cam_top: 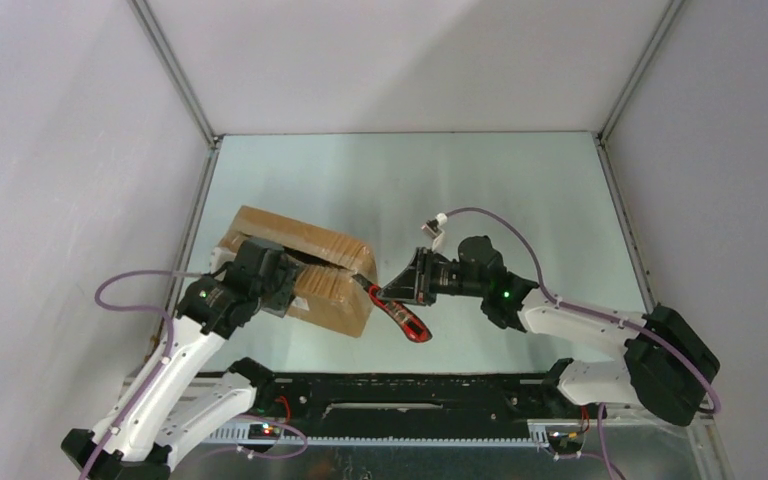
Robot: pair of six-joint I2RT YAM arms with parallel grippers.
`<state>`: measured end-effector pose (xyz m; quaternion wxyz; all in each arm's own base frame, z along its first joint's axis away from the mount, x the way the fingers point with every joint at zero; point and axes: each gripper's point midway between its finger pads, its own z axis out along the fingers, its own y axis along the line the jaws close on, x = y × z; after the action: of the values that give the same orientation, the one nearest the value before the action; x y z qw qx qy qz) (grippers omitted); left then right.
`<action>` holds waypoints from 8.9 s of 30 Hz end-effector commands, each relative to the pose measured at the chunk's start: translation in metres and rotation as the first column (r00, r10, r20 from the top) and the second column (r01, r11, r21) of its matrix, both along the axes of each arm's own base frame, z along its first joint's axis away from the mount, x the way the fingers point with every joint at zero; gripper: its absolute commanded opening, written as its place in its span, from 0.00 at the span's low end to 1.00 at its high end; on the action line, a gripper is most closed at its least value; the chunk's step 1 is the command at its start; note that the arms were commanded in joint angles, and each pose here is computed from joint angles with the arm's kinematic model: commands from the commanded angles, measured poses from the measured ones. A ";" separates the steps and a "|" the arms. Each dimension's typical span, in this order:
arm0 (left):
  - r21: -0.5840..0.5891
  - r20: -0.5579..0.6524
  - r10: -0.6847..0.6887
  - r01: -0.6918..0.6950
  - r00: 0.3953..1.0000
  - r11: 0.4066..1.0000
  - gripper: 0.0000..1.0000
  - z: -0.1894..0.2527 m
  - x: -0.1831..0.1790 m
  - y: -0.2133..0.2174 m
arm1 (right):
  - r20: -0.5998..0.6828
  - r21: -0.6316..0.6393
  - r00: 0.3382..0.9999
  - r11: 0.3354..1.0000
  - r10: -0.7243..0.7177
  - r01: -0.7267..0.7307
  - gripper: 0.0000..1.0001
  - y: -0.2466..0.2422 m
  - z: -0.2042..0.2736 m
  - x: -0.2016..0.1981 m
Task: Unpack the express box
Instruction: Cut the express box at the center of the board, then adjust the knife.
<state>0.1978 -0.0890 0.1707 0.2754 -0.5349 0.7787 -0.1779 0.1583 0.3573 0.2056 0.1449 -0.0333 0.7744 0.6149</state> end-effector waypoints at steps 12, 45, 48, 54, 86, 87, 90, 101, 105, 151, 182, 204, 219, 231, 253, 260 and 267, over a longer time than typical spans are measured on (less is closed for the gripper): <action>0.051 -0.155 -0.103 0.112 0.983 0.992 0.51 -0.027 -0.031 0.002 | -0.055 0.094 0.998 0.996 0.006 -0.001 0.00 0.003 0.002 -0.012; 0.055 -0.164 -0.106 0.116 0.981 0.992 0.49 -0.027 -0.034 0.003 | -0.132 0.208 0.991 0.978 0.019 0.009 0.00 -0.003 -0.003 -0.021; 0.058 -0.165 -0.105 0.116 0.981 0.992 0.49 -0.028 -0.035 0.004 | -0.134 0.189 0.991 0.981 -0.011 0.036 0.00 -0.007 -0.008 -0.016; 0.057 -0.167 -0.103 0.113 0.981 0.992 0.49 -0.029 -0.036 0.004 | -0.129 0.208 0.991 0.976 -0.040 0.067 0.00 -0.012 -0.008 -0.009; 0.046 -0.177 -0.106 0.116 0.979 0.992 0.49 -0.031 -0.037 0.002 | -0.058 0.292 0.998 0.956 -0.015 0.032 0.00 -0.003 0.026 -0.013; 0.045 -0.176 -0.106 0.115 0.979 0.992 0.49 -0.031 -0.037 0.002 | -0.059 0.292 0.998 0.956 -0.015 0.032 0.00 -0.003 0.026 -0.012; 0.044 -0.176 -0.105 0.115 0.979 0.992 0.49 -0.032 -0.037 0.002 | -0.062 0.290 0.998 0.957 -0.016 0.033 0.00 -0.003 0.025 -0.012; 0.040 -0.177 -0.108 0.117 0.978 0.992 0.49 -0.032 -0.037 0.001 | -0.075 0.244 0.997 0.968 -0.037 0.054 0.00 -0.003 0.014 -0.007; 0.040 -0.180 -0.110 0.119 0.977 0.992 0.48 -0.033 -0.037 0.001 | -0.061 0.265 0.998 0.964 -0.018 0.033 0.00 0.000 0.018 -0.009; 0.338 0.339 -0.805 0.736 0.486 0.587 1.00 0.131 -0.035 -0.061 | 0.039 0.096 0.990 0.985 0.137 -0.140 0.00 -0.035 0.018 -0.038; 0.133 0.741 -0.670 0.988 -0.052 0.071 0.47 0.166 -0.091 -0.175 | 0.334 0.108 0.904 0.942 0.268 -0.319 0.00 -0.030 0.121 -0.059; -0.105 0.796 -0.530 0.930 0.291 0.352 0.00 0.152 -0.037 -0.166 | 0.278 0.142 0.961 0.989 0.002 -0.043 0.81 -0.043 0.124 -0.011; -0.090 0.830 -0.429 0.844 0.357 0.528 0.00 0.163 -0.011 -0.146 | 0.084 0.265 0.977 0.950 -0.194 0.165 0.80 -0.047 0.111 0.011; -0.062 0.811 -0.457 0.830 0.366 0.555 0.00 0.154 -0.009 -0.140 | 0.119 0.287 0.987 0.955 -0.111 0.073 0.52 -0.046 0.112 -0.012; -0.019 0.794 -0.471 0.790 0.385 0.613 0.00 0.147 -0.006 -0.125 | 0.080 0.342 0.988 0.935 -0.129 0.094 0.70 -0.070 0.109 -0.009; 0.002 0.797 -0.500 0.826 0.339 0.564 0.00 0.155 -0.009 -0.132 | 0.111 0.340 0.994 0.940 -0.009 -0.029 0.61 -0.054 0.110 -0.023; 0.022 0.793 -0.522 0.842 0.314 0.539 0.00 0.157 -0.013 -0.135 | 0.108 0.337 0.994 0.941 0.005 -0.042 0.31 -0.048 0.111 -0.025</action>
<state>0.1906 -0.2234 0.2957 0.3041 -0.1122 0.7202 -0.6133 0.1412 0.3078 0.2798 0.1602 -0.0076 0.6874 0.7084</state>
